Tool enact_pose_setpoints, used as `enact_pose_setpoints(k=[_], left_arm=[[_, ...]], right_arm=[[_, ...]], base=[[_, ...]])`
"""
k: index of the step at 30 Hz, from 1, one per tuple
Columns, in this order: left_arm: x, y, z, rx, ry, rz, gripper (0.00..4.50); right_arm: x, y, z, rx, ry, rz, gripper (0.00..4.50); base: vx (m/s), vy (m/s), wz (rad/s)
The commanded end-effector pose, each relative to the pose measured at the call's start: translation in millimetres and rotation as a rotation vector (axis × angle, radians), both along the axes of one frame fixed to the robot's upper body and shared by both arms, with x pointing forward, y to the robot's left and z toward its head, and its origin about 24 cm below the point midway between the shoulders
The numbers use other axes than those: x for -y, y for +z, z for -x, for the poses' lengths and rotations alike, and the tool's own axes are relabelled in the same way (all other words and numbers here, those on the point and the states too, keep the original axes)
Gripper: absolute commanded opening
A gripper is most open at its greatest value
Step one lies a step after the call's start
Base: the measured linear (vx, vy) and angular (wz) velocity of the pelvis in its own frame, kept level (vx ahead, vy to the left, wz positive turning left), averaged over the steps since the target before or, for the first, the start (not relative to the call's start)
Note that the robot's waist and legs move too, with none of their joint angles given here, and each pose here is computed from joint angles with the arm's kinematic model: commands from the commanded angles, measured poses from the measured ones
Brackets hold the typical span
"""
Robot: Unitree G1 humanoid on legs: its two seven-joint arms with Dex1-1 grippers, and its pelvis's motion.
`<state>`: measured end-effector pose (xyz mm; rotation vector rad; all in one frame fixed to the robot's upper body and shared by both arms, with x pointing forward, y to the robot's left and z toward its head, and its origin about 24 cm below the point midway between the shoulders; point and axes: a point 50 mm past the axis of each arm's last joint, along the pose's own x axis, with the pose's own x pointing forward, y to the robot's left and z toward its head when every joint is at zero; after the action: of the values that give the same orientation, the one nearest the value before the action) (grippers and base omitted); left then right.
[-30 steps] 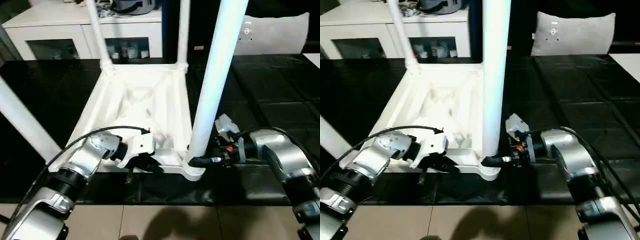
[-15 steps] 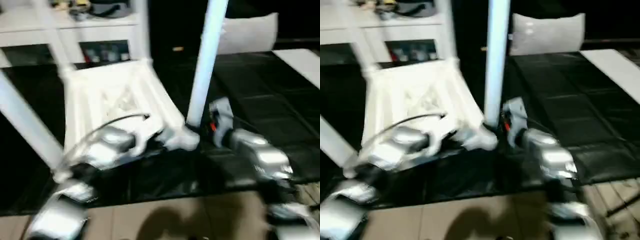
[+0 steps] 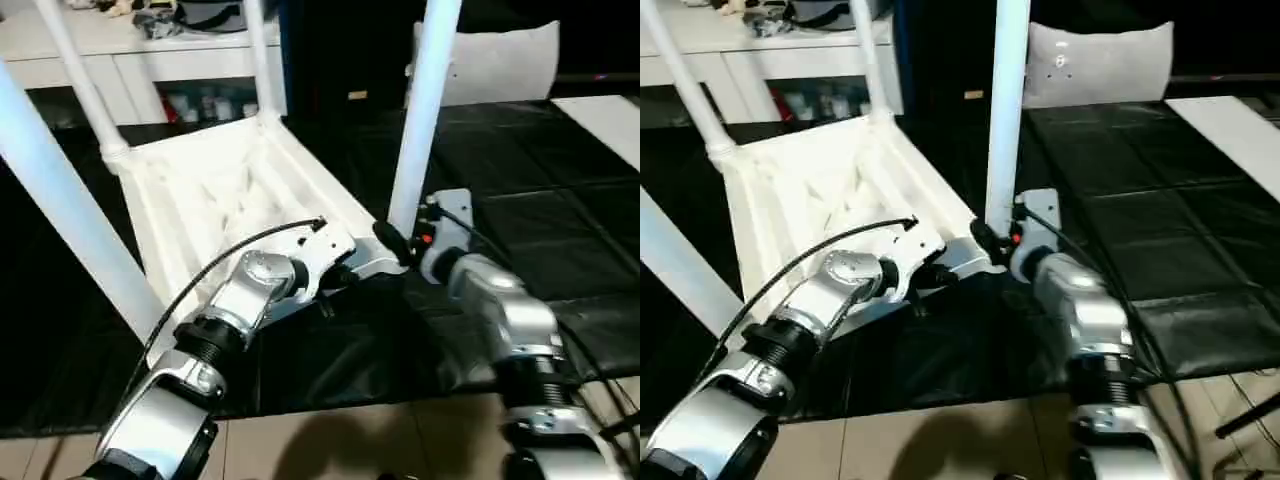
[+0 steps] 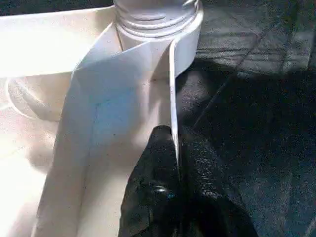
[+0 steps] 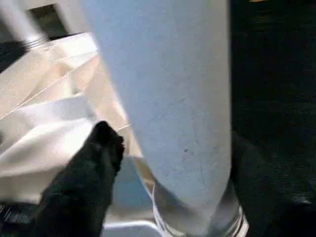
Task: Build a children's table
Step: Rotate leg to tighten
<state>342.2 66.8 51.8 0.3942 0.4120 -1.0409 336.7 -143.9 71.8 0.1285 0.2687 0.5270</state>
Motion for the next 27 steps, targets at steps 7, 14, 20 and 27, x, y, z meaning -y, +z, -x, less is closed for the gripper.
enact_pose_setpoints(k=[7, 14, 20, 27], left_arm=[[-15, 7.6, 12.8, 0.058, -0.235, 0.006, 0.0], [-34, 2.8, 27.9, 0.009, -0.427, -0.051, 0.0], [-43, 2.4, 37.1, -0.037, -0.567, -0.085, 0.0], [-49, 2.4, 40.2, -0.052, -0.623, -0.119, 0.0]], right_arm=[[21.1, 5.9, 7.1, 0.04, 0.239, 0.085, 4.23], [33.9, 13.6, 20.3, 0.092, 0.565, 0.157, 4.22], [33.0, 10.7, 30.8, 0.029, 0.793, 0.109, 3.71], [29.2, 4.4, 39.6, -0.009, 0.943, 0.1, 3.16]], base=[[0.0, 0.0, 0.0], [0.0, 0.0, 0.0], [0.0, 0.0, 0.0], [0.0, 0.0, 0.0]])
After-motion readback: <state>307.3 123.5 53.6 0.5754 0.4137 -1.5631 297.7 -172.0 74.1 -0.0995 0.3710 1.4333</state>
